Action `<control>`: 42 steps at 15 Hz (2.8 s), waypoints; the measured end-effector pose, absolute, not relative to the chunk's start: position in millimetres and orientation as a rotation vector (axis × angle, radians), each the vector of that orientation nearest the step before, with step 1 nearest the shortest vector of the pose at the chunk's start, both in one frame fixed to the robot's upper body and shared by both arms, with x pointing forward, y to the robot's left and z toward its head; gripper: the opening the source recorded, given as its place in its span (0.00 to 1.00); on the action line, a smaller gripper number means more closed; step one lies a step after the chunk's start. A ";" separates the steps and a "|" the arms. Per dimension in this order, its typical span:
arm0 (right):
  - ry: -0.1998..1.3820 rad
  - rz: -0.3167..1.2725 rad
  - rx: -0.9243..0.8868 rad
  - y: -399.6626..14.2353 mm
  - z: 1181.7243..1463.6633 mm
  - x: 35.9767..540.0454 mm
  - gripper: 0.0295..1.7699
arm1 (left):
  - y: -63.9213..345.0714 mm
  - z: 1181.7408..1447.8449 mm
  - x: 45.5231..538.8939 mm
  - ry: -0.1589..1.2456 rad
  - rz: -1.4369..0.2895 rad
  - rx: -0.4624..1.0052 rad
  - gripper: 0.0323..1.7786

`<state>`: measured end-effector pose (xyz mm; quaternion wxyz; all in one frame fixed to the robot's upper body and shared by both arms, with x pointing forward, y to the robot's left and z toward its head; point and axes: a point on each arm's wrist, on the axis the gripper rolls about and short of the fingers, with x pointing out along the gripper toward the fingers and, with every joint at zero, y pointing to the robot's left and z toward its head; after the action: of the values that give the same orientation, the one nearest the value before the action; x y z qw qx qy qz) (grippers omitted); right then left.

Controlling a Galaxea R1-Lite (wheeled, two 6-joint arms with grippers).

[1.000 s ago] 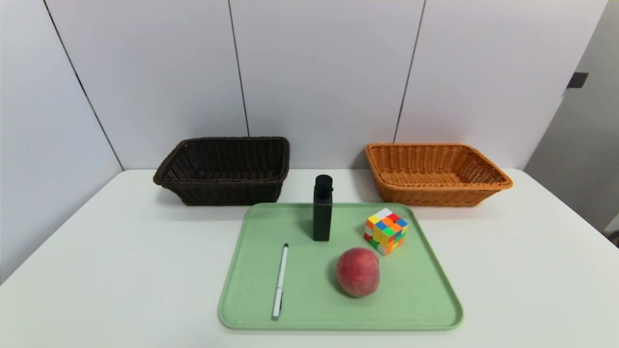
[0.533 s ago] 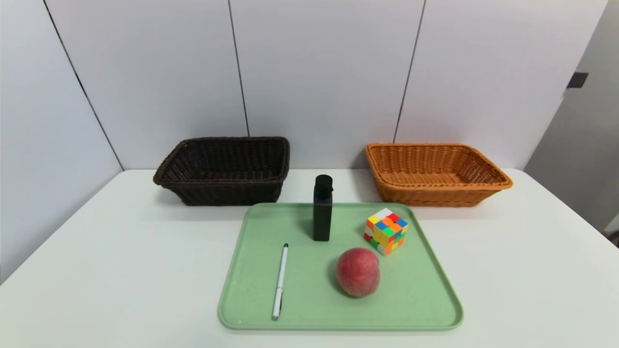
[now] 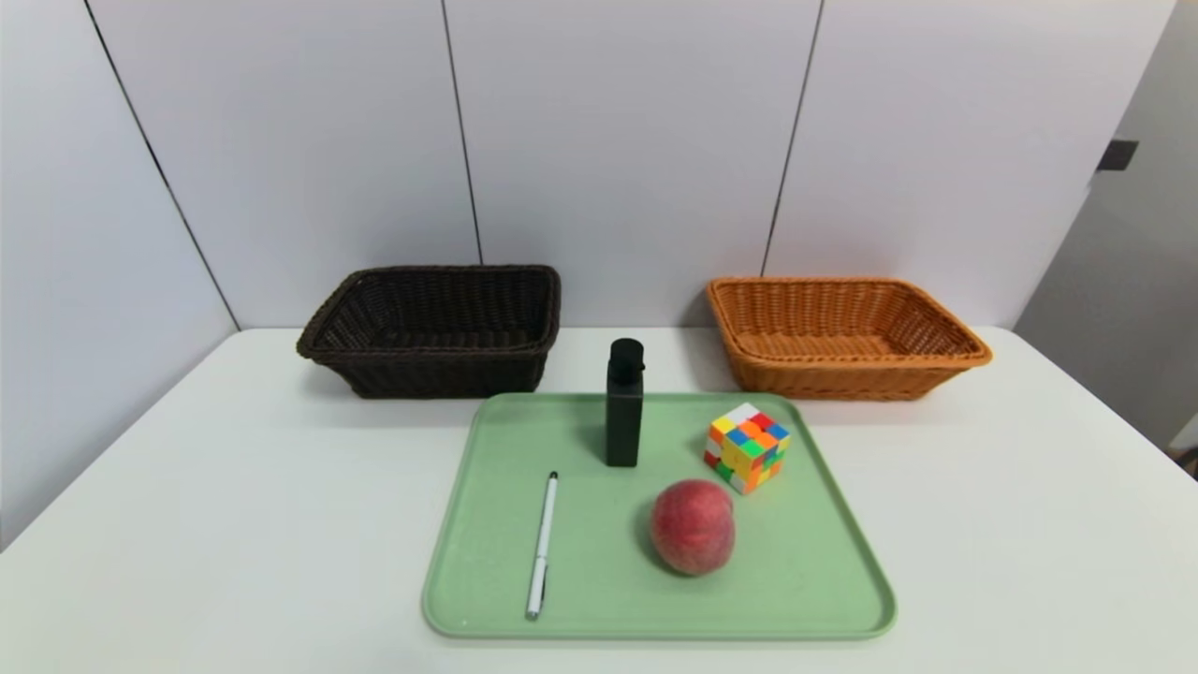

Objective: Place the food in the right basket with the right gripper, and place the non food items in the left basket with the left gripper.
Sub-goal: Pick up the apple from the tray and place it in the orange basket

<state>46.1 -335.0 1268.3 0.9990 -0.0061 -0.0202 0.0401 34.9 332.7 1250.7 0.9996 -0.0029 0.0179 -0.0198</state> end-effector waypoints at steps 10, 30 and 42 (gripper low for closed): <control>0.025 0.226 0.086 -331.3 1484.0 116.2 0.96 | 331.5 1416.7 104.6 0.102 -0.092 -0.005 0.95; 1.141 0.229 -0.002 -125.4 1381.7 308.2 0.96 | 288.1 1392.0 233.5 0.563 -0.203 -0.070 0.95; 1.286 0.150 -0.078 -80.7 1316.9 339.2 0.96 | 281.4 1385.7 243.8 0.544 -0.251 -0.013 0.95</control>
<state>339.2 -80.7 1316.9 0.7971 -0.0365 0.5987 0.0698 243.8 281.4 1385.7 0.9554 -0.0065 0.2681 -0.1236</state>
